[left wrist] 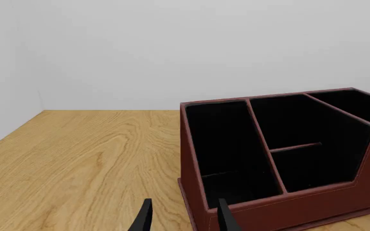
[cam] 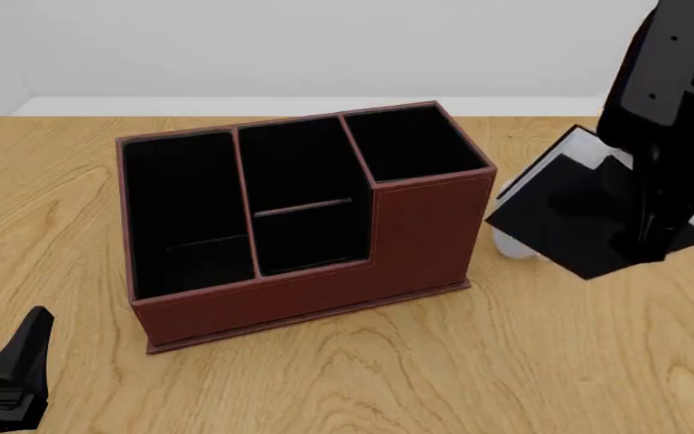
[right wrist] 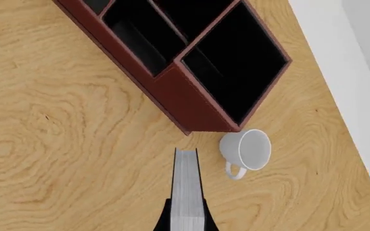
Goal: Pick up the book and place it in the right compartment of the caddy.
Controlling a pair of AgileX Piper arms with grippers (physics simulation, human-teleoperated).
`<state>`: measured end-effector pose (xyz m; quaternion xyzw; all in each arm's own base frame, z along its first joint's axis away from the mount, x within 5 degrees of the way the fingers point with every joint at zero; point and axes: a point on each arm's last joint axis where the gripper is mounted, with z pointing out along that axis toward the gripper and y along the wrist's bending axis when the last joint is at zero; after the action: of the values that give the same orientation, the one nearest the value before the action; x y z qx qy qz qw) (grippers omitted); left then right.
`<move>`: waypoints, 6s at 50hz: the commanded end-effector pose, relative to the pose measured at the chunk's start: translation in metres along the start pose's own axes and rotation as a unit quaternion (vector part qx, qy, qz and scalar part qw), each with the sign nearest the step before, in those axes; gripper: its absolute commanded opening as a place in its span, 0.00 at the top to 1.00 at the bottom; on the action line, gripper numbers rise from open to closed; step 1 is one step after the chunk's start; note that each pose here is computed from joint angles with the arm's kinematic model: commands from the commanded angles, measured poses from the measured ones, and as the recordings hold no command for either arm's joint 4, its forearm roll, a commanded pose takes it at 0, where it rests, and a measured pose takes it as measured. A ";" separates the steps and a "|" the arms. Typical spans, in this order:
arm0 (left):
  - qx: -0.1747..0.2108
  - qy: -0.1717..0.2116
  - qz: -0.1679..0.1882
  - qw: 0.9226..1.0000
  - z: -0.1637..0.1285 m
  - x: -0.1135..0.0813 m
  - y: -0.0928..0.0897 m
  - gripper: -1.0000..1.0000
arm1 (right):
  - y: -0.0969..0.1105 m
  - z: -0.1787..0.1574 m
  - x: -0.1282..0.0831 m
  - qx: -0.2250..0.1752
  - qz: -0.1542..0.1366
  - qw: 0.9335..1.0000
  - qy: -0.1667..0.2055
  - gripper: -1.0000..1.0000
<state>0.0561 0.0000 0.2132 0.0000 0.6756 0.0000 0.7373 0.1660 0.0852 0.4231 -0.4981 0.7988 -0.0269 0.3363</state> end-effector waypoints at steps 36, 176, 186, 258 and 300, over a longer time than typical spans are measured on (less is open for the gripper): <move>0.000 0.000 0.000 1.000 0.000 0.000 0.000 0.00 | -0.050 -0.057 -0.059 0.101 -0.054 0.988 -0.103 1.00; 0.000 0.000 0.000 1.000 0.000 0.000 0.000 0.00 | -0.074 0.090 -0.139 0.017 0.076 0.995 -0.069 1.00; 0.000 0.000 0.000 1.000 0.000 0.000 0.000 0.00 | -0.070 0.103 -0.127 0.015 0.086 0.994 -0.060 1.00; 0.000 0.000 0.000 1.000 0.000 0.000 0.000 0.00 | -0.082 0.228 -0.106 0.001 0.141 0.990 0.003 1.00; 0.000 0.000 0.000 1.000 0.000 0.000 0.000 0.00 | -0.082 0.140 -0.051 0.107 0.147 0.977 -0.108 0.00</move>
<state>0.0561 0.0000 0.2132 0.0000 0.6756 0.0000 0.7373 0.3673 0.1441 0.3693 -0.3482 0.8324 -0.0096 0.4309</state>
